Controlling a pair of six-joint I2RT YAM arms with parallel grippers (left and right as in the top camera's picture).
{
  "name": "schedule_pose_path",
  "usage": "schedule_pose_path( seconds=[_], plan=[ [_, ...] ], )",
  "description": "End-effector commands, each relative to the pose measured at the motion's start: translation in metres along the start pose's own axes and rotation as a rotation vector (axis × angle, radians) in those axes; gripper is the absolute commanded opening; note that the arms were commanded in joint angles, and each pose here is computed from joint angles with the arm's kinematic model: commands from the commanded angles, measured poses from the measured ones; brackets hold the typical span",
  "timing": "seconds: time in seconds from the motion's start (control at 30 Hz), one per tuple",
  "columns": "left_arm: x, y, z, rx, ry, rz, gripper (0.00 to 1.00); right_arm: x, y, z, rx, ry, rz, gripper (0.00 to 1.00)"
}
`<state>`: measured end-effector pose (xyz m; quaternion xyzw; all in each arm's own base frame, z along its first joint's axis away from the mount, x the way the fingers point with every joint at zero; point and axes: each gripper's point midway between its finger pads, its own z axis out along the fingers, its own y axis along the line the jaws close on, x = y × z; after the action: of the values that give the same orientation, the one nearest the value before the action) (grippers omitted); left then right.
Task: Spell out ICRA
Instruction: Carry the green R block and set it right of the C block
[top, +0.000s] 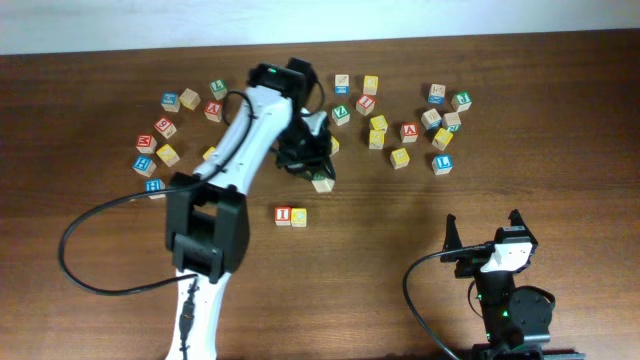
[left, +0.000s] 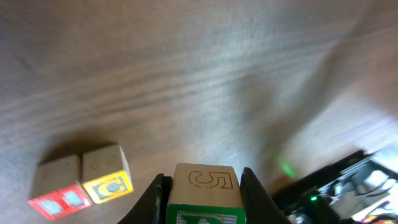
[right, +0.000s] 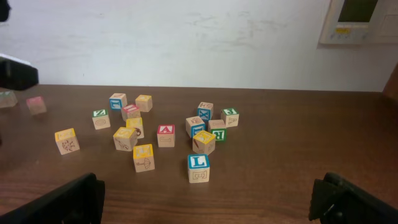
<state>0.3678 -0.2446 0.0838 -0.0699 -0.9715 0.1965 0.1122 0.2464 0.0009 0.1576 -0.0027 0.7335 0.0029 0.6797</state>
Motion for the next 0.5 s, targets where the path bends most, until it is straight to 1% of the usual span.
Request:
schedule_pose_path(
  seconds=[0.0,0.1,0.17,0.27,0.33,0.47],
  plan=[
    [0.015,0.0,0.016,-0.181,0.021,0.001,0.18,0.003,-0.003,0.0,0.015,0.006,-0.002,0.98],
    [0.023,0.004,0.029,-0.364,-0.012,-0.04,0.17,0.003,-0.003,0.0,0.015,0.006,-0.002,0.98],
    [0.029,0.009,0.039,-0.452,-0.032,-0.086,0.18,0.003,-0.003,0.0,0.015,0.006,-0.002,0.98],
    [0.037,0.013,0.059,-0.479,-0.022,-0.137,0.18,0.003,-0.003,0.0,0.015,0.006,-0.002,0.99],
    [0.043,0.02,0.072,-0.488,-0.002,-0.143,0.18,0.003,-0.003,0.0,0.015,0.006,-0.002,0.98],
    [0.039,0.03,0.083,-0.484,-0.014,-0.174,0.17,0.003,-0.003,0.0,0.015,0.006,-0.002,0.98]
  ],
)
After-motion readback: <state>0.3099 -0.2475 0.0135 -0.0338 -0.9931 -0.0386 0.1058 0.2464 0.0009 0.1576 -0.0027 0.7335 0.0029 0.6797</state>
